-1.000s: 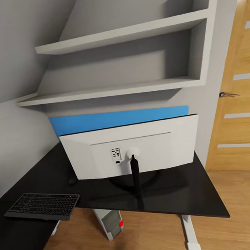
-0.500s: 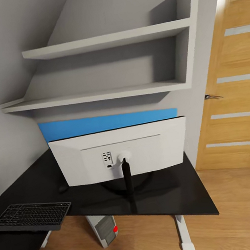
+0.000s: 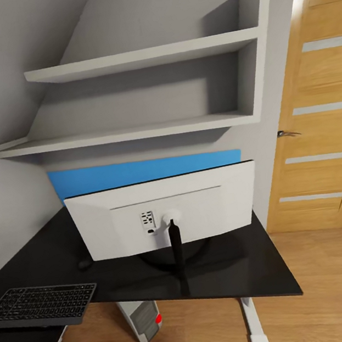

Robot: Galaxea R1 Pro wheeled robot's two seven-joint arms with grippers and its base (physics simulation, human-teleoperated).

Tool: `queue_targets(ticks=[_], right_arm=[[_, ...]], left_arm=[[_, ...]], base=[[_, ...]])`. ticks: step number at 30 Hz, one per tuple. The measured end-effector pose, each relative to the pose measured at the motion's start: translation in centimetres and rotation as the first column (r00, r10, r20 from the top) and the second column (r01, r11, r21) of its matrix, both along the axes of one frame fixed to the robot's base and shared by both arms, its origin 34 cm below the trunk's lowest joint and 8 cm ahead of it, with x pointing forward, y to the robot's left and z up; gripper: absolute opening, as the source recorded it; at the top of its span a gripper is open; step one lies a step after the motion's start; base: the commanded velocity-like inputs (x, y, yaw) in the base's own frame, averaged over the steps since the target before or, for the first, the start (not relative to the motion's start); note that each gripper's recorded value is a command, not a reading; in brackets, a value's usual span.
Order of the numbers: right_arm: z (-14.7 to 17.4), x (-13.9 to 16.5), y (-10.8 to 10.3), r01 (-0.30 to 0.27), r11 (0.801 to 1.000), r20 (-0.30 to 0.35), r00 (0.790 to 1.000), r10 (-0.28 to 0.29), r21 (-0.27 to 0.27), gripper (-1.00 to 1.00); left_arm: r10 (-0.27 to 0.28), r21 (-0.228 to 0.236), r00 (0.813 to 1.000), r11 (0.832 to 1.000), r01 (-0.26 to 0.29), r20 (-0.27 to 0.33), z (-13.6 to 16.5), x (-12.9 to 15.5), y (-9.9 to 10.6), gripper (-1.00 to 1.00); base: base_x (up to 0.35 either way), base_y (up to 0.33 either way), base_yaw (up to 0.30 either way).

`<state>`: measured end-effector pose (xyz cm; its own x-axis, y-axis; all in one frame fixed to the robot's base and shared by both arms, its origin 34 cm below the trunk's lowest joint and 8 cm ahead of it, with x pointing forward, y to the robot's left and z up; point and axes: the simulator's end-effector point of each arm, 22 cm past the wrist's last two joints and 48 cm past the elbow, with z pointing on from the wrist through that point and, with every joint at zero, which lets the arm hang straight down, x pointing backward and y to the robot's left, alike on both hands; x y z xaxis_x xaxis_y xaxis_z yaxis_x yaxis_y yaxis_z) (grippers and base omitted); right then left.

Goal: In the bedroom, organize the workspace by keeping the computer under the desk, ensuring the monitor is on the desk, placing the keyboard on the desk next to the monitor, placing the mouse on the desk next to the keyboard, moving the folder from the swivel chair onto the desk next to the mouse, stacking the notebook on top of the folder with the pen on top of the notebook, and positioning the swivel chair next to the desk.

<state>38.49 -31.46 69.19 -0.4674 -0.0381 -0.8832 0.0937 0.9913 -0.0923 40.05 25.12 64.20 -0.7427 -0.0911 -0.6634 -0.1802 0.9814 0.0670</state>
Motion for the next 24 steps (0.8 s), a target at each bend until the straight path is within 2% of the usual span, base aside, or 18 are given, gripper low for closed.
queue_targets(ticks=[11, 22, 23, 24], right_arm=[[0.0, 0.0, 0.0, 0.000, 1.000, 0.000, 1.000, 0.000, -0.001, 1.00], [-0.1, 0.0, 0.6, -0.001, 1.000, 0.000, 1.000, 0.001, 0.009, 1.00], [0.0, 0.0, 0.5, 0.002, 1.000, 0.000, 1.000, -0.002, 0.008, 1.00], [0.0, 0.0, 0.6, 0.002, 1.000, 0.000, 1.000, -0.002, 0.008, 1.00]], left_arm=[[-0.003, 0.002, 1.000, 1.000, 0.003, -0.031, -0.7, -1.3, 0.0, 1.00], [-0.014, -0.002, 0.999, 1.000, 0.014, -0.033, -0.8, -1.4, -0.4, 1.00], [-0.029, -0.006, 0.997, 1.000, 0.030, 0.072, 1.1, 1.4, -1.0, 1.00], [-0.034, -0.006, 0.995, 0.999, 0.035, 0.093, 1.6, 2.1, -1.1, 1.00]], base=[[0.004, 0.007, -0.001], [0.000, 0.000, 0.000], [0.000, 0.000, 0.000], [0.000, 0.000, 0.000]])
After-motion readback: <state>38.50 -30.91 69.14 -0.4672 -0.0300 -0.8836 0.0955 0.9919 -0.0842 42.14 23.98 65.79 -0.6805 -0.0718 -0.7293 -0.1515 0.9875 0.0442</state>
